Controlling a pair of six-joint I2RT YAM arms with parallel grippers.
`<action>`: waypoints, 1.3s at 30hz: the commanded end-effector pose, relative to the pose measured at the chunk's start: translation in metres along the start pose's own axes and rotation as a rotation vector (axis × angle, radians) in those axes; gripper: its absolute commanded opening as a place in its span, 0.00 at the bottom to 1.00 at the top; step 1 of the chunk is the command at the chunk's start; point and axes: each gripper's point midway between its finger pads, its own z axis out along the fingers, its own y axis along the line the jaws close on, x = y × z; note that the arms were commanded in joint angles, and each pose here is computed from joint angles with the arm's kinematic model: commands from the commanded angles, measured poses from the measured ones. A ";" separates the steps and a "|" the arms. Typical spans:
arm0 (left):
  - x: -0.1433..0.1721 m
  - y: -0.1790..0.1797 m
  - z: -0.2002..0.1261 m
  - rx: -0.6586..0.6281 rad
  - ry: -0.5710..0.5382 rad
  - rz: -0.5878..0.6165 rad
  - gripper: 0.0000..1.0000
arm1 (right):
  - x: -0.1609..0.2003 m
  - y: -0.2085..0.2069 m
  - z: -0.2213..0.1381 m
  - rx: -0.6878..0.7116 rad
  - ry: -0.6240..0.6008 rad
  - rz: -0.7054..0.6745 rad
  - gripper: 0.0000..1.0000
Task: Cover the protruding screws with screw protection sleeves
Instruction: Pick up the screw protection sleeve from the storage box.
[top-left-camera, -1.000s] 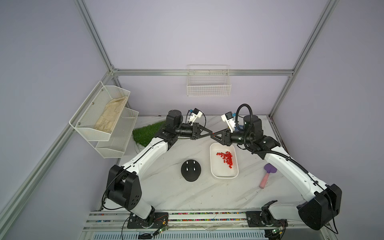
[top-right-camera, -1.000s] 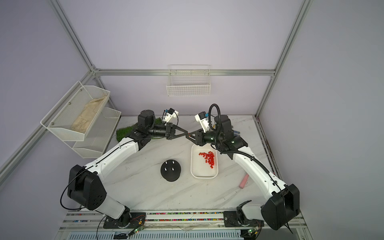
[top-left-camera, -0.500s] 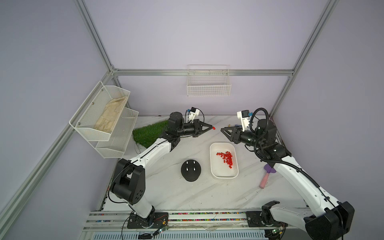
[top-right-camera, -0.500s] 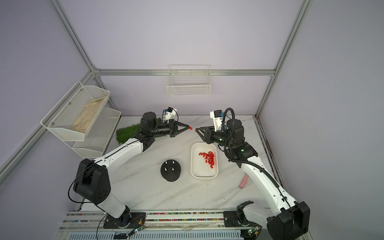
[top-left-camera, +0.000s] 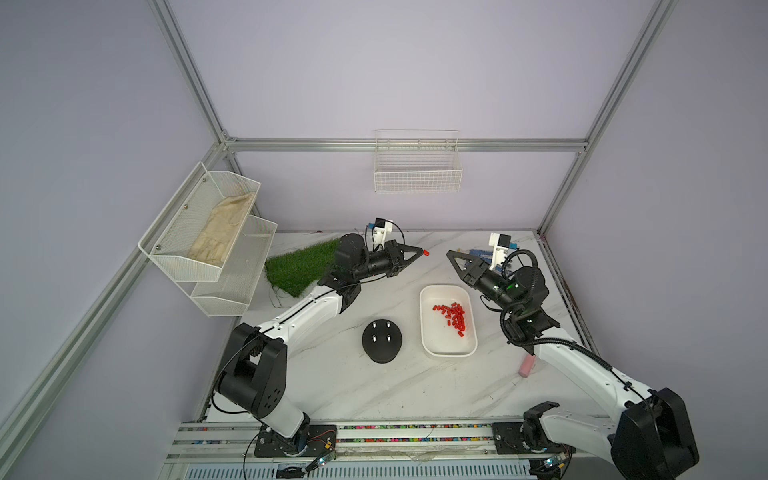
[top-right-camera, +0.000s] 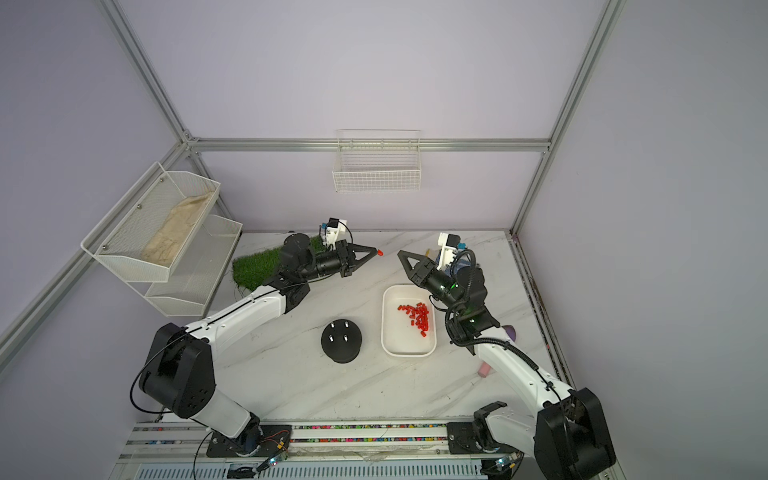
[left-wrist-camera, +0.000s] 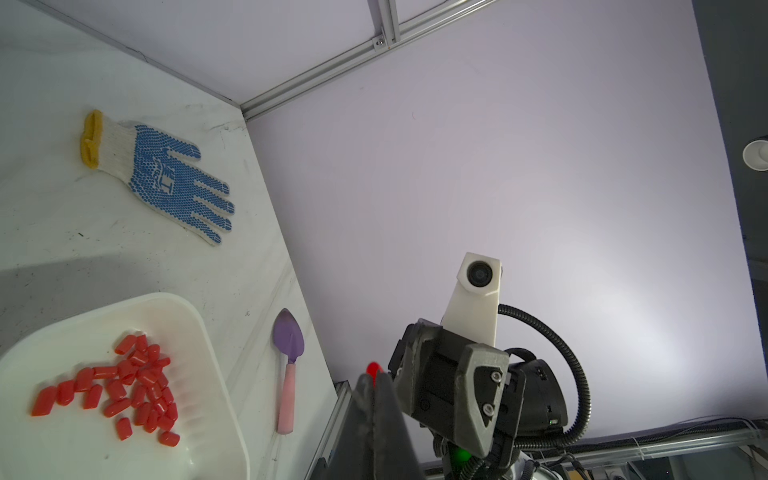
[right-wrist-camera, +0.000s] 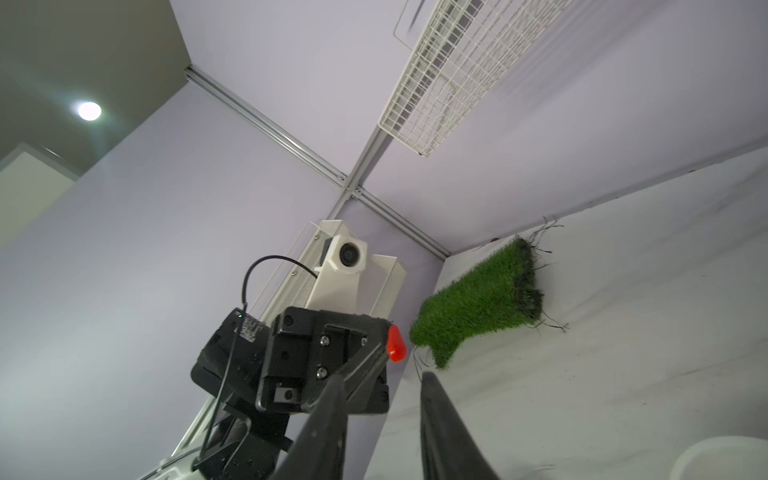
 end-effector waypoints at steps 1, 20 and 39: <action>0.002 -0.028 -0.006 0.064 -0.042 0.050 0.00 | -0.009 0.023 0.001 -0.120 -0.066 0.051 0.34; 0.009 -0.045 -0.001 0.102 -0.032 0.071 0.00 | 0.007 0.014 0.020 -0.083 -0.045 0.044 0.28; 0.010 -0.051 0.000 0.116 -0.024 0.075 0.00 | 0.015 0.014 0.028 -0.097 0.005 0.042 0.18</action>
